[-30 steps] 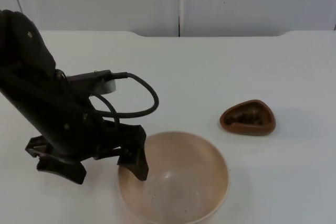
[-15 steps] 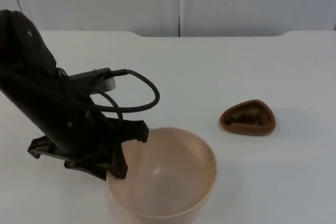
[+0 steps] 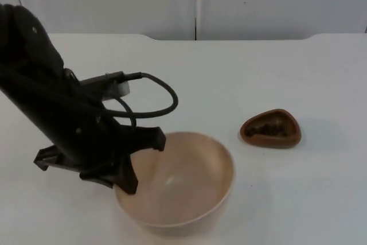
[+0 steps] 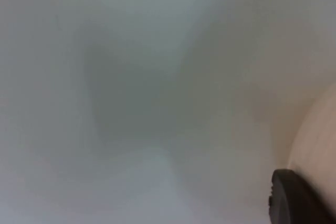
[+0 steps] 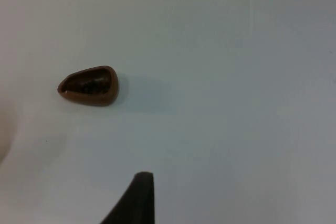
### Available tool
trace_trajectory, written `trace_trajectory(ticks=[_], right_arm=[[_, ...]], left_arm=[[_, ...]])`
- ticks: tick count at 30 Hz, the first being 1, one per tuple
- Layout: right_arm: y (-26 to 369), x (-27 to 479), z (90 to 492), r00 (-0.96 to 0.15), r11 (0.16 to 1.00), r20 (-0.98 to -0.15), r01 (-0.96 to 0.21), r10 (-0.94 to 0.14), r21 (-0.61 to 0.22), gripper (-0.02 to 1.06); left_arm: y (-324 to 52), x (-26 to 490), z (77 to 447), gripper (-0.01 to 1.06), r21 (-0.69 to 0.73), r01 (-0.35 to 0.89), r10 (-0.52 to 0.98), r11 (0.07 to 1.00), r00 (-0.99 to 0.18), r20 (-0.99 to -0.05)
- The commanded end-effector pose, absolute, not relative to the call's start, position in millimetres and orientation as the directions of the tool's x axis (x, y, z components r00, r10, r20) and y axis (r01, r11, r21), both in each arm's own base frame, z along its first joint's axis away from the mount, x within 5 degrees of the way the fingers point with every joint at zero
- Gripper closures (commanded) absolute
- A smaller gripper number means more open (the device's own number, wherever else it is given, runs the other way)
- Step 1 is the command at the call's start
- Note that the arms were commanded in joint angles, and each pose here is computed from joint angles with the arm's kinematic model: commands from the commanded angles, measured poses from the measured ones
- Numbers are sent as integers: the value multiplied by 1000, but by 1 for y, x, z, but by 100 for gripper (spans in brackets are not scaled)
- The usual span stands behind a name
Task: Pick up the bowl with the left hand and pour the coffee beans from the cup into the bowl with the right hand.
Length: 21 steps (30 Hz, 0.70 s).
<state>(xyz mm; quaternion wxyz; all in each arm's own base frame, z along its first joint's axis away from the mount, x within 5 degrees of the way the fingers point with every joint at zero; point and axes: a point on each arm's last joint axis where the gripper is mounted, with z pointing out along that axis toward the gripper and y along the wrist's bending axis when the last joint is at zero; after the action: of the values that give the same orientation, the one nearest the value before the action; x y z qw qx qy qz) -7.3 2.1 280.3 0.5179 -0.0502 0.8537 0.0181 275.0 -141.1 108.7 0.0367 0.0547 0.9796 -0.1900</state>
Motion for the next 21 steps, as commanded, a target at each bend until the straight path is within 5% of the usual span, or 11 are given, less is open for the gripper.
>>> trace_trajectory(ticks=[1, 10, 21], right_arm=[[2, -8, 280, -454, 995, -888, -95, -69, -29, -1], [2, -8, 280, -454, 995, -888, -95, -69, -29, -1], [2, -8, 280, -454, 995, -888, -95, -69, -29, -1]], left_arm=[[-146, 278, 124, 105, -387, 135, 93, 912, -988, -124], [-137, 297, 186, 105, -240, 180, 126, 954, -966, -226], [-136, 296, 202, 105, -214, 218, 172, 952, -961, -215]])
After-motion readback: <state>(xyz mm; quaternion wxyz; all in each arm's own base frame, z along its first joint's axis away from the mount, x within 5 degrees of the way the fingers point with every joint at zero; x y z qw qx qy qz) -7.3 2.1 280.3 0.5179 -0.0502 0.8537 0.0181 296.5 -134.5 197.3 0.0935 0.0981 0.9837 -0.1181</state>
